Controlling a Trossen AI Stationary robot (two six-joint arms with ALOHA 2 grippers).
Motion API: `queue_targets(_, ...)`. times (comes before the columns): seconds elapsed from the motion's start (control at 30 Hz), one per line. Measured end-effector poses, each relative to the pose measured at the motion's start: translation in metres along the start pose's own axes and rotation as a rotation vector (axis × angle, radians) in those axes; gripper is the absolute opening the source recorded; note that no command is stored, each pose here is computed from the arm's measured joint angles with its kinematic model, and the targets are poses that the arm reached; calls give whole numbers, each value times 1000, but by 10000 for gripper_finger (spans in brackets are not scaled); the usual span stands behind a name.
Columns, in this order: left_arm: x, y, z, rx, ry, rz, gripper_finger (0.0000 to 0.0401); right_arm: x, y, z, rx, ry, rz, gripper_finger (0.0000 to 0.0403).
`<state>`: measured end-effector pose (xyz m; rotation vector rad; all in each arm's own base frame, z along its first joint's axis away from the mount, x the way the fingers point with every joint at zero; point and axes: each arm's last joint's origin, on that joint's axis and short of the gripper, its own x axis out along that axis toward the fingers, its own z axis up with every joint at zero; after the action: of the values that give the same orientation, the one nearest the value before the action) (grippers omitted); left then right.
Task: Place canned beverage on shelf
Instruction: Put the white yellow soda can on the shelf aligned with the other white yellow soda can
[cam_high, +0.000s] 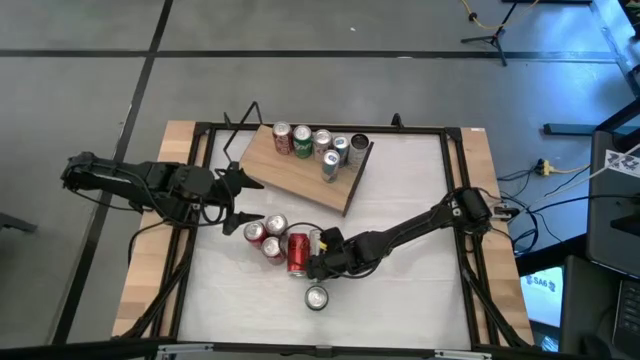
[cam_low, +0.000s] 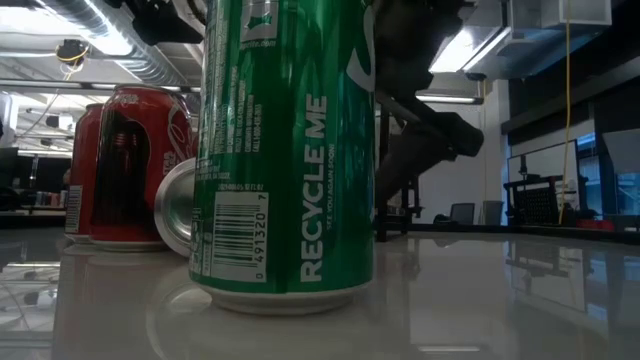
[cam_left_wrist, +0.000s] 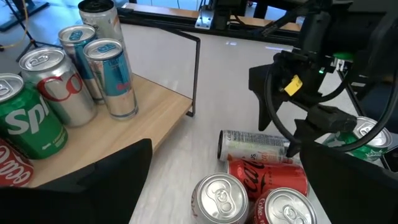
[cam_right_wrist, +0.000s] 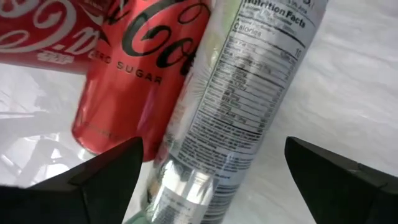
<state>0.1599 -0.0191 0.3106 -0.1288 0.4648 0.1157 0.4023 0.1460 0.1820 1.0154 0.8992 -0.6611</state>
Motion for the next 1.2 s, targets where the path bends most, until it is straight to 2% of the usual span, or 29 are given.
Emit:
queue_targets(0.33, 0, 0, 0, 0, 0, 0, 397, 9, 0, -2, 4, -3, 2, 385)
queue_targets(0.67, 0, 0, 0, 0, 0, 0, 397, 31, -8, -2, 30, 41, -63, 385)
queue_targets(0.87, 0, 0, 0, 0, -1, 0, 397, 31, -10, -1, 32, 61, -75, 383)
queue_targets(1.0, 0, 0, 0, 0, 0, 0, 397, 31, -10, -1, 29, 64, -84, 354)
queue_targets(1.2, 0, 0, 0, 0, 0, 0, 397, 31, -11, -2, 24, 66, -91, 272)
